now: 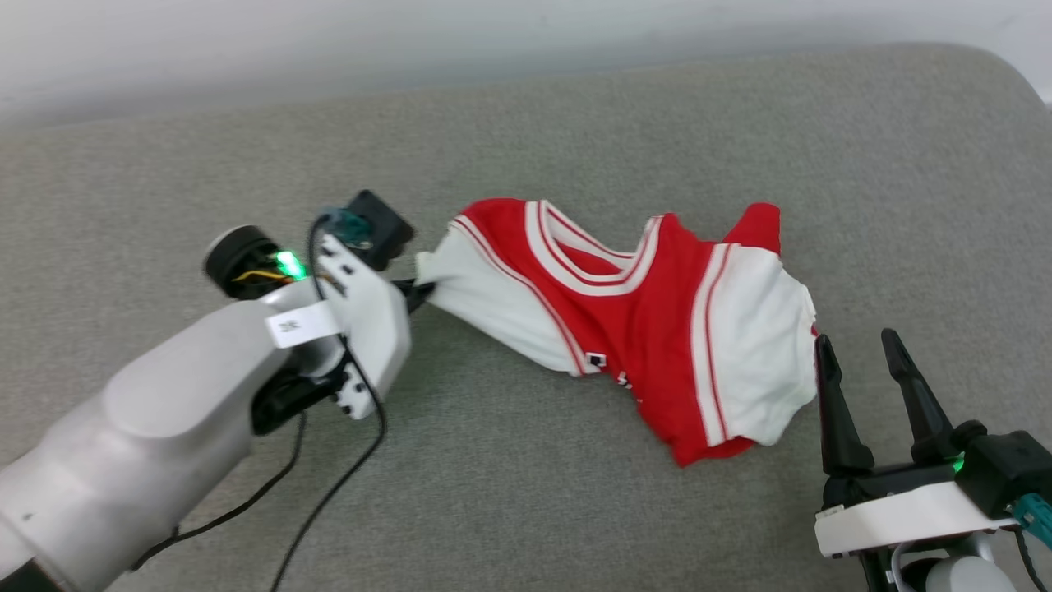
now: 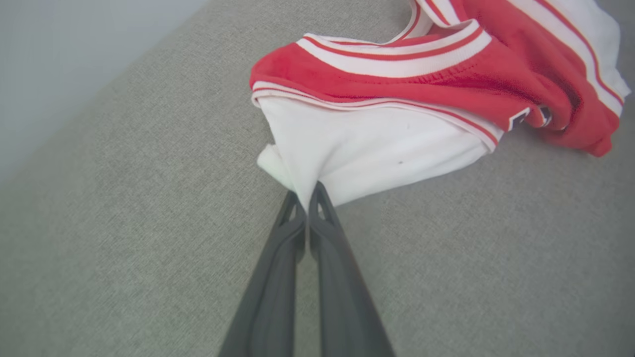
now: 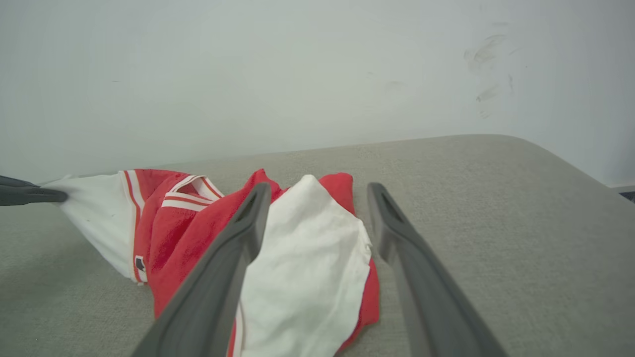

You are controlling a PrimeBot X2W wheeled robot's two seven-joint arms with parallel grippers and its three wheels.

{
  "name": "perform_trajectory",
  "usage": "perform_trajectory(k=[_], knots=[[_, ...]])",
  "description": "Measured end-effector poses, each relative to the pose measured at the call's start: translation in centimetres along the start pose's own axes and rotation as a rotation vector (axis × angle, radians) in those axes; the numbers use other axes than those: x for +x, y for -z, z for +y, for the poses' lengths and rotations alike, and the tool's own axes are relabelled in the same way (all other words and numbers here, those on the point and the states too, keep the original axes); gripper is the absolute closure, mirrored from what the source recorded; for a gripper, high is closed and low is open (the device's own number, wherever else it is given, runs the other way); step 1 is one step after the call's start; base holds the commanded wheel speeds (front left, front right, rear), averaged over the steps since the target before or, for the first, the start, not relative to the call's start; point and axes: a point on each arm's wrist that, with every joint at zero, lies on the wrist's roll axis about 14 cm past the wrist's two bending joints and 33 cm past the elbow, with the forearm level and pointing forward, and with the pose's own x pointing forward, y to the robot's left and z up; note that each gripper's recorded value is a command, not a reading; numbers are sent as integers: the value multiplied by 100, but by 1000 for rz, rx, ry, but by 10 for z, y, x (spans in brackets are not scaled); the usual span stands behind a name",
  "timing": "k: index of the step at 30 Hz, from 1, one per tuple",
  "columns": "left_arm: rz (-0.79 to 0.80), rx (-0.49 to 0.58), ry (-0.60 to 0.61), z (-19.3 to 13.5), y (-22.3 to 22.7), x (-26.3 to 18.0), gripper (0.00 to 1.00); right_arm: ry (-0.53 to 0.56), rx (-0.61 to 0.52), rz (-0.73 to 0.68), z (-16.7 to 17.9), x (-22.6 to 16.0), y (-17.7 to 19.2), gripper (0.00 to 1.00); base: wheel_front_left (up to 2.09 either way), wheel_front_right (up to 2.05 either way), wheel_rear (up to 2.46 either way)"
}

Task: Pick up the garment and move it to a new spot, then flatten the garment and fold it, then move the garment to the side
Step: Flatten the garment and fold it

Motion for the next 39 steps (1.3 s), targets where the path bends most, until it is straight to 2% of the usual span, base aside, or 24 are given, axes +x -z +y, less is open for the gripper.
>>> perform_trajectory(k=[6, 13, 23, 28, 29, 30, 31, 39], knots=[[-3, -91, -152, 38, 17, -49, 100, -37, 5, -19, 12, -1, -6, 0, 0, 0, 0], [85, -238, -295, 67, 69, -93, 100, -54, 3, -18, 18, -2, -6, 0, 0, 0, 0], [254, -443, -350, 57, 157, -104, 100, -50, -12, 3, 16, -3, 0, 0, 0, 0, 0], [226, -475, -356, 52, 162, -99, 100, -49, -20, 1, 15, -5, -1, 0, 0, 0, 0], [211, -473, -361, 51, 160, -98, 88, -48, -22, -1, 15, -7, -2, 0, 0, 0, 0], [192, -460, -369, 51, 158, -98, 55, -48, -27, -3, 14, -8, -3, 0, 0, 0, 0], [166, -447, -386, 53, 155, -99, 0, -49, -30, -8, 15, -9, -4, 0, 0, 0, 0], [-157, -357, -514, 64, 101, -112, 0, -67, -98, -105, 18, -6, -37, 0, 0, 0, 0]])
